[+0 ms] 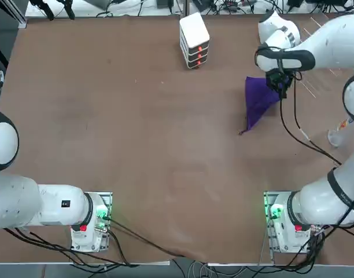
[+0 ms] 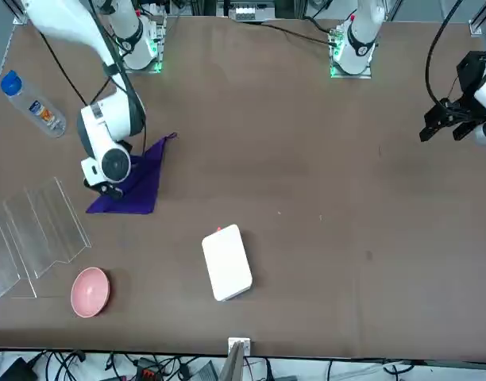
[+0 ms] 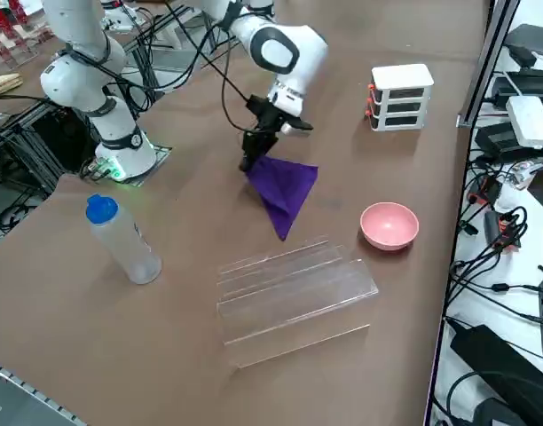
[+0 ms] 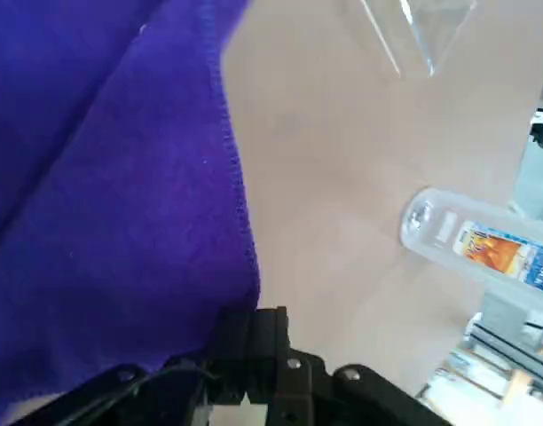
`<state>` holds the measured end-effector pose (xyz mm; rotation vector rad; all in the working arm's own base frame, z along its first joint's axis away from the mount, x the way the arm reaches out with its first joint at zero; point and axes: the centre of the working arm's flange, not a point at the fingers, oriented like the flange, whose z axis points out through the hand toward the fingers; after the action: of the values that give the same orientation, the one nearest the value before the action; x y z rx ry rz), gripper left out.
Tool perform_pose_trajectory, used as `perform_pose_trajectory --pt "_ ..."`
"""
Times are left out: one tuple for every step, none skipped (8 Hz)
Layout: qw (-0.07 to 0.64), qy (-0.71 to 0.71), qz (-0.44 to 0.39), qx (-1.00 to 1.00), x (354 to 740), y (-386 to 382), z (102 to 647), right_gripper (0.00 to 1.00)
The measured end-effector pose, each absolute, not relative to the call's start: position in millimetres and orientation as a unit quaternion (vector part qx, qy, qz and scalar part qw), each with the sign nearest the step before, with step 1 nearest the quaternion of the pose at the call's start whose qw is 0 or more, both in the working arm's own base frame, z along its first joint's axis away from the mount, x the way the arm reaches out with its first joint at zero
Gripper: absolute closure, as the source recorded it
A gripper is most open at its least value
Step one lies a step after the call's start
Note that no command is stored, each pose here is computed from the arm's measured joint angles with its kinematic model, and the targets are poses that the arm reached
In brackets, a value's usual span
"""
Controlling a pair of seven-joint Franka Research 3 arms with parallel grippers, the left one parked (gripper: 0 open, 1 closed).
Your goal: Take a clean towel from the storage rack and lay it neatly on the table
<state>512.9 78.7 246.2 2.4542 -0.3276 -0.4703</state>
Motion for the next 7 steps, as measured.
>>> perform_pose_trajectory --pt "0.308 -0.108 -0.195 0.925 498 69 243 0.99" --pt "0.307 -0.092 -0.211 0.924 485 57 244 0.99" --pt "0.304 -0.08 -0.223 0.923 474 42 250 0.99" --pt "0.301 -0.073 -0.235 0.922 464 25 259 0.99" --pt "0.298 -0.071 -0.243 0.92 456 13 262 0.99" --pt "0.295 -0.07 -0.249 0.92 451 6 259 0.99" --pt "0.291 -0.068 -0.253 0.92 448 4 250 0.99"
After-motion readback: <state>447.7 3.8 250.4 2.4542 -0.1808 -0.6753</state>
